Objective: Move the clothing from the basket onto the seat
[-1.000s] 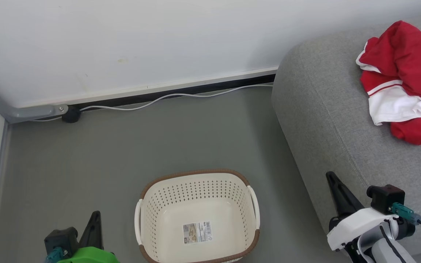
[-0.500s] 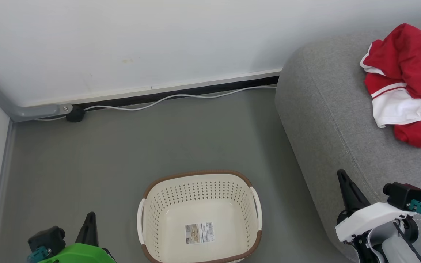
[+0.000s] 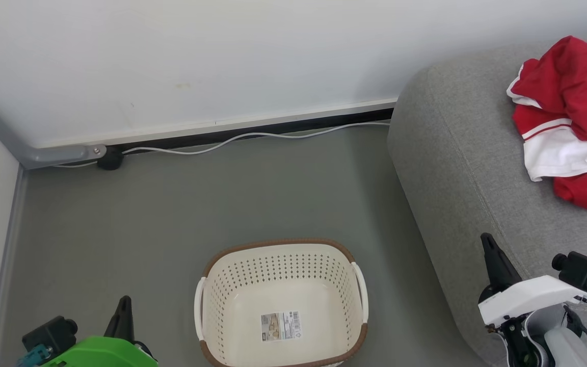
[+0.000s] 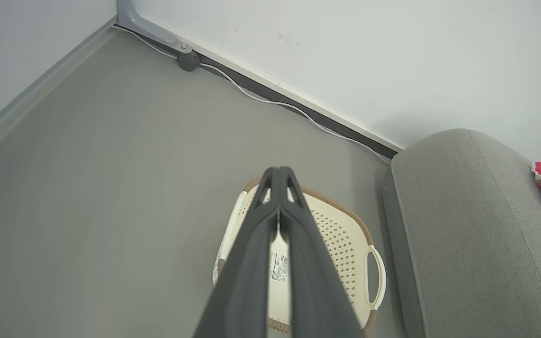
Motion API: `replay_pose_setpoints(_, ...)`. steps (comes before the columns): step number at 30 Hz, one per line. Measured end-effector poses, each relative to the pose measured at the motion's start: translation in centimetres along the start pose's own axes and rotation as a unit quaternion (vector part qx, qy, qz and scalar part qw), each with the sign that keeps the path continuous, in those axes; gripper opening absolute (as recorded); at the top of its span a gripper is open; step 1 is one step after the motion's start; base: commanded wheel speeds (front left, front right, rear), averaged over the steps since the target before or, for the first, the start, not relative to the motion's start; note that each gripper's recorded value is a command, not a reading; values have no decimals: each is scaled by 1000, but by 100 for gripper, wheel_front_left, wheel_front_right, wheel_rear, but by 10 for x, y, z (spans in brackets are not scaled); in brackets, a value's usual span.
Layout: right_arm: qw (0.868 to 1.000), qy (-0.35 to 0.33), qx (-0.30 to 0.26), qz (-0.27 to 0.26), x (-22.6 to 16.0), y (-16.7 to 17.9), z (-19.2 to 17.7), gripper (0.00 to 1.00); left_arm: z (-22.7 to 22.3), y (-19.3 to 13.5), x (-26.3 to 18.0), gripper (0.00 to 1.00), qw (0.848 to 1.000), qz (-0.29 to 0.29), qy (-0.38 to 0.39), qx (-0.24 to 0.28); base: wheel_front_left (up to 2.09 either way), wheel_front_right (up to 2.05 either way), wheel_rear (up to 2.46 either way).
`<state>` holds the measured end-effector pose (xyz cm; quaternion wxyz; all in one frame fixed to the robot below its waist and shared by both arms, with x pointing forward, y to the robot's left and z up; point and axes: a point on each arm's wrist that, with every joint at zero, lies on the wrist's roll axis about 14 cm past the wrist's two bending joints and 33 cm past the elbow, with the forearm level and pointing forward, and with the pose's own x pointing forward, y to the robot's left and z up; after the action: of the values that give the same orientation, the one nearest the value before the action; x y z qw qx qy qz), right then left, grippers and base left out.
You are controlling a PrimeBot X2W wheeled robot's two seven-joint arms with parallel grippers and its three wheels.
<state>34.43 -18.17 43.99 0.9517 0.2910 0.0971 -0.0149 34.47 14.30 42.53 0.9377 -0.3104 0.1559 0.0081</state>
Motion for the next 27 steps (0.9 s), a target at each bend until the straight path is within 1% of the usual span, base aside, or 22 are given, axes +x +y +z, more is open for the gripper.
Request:
replay_pose_setpoints(12, 997, -6, 80, -12, 3, -4, 8, 0, 7, 5, 0, 0, 997, 5, -1, -77, 0, 0, 0)
replay_pose_setpoints(24, 986, -14, 163, -15, 7, -4, 16, 0, 18, 6, 3, 0, 988, 0, -10, -153, 0, 0, 0)
replay_pose_setpoints(27, 984, -14, 176, -15, 8, -4, 17, 0, 20, 6, 3, 0, 985, -2, -10, -170, 0, 0, 0)
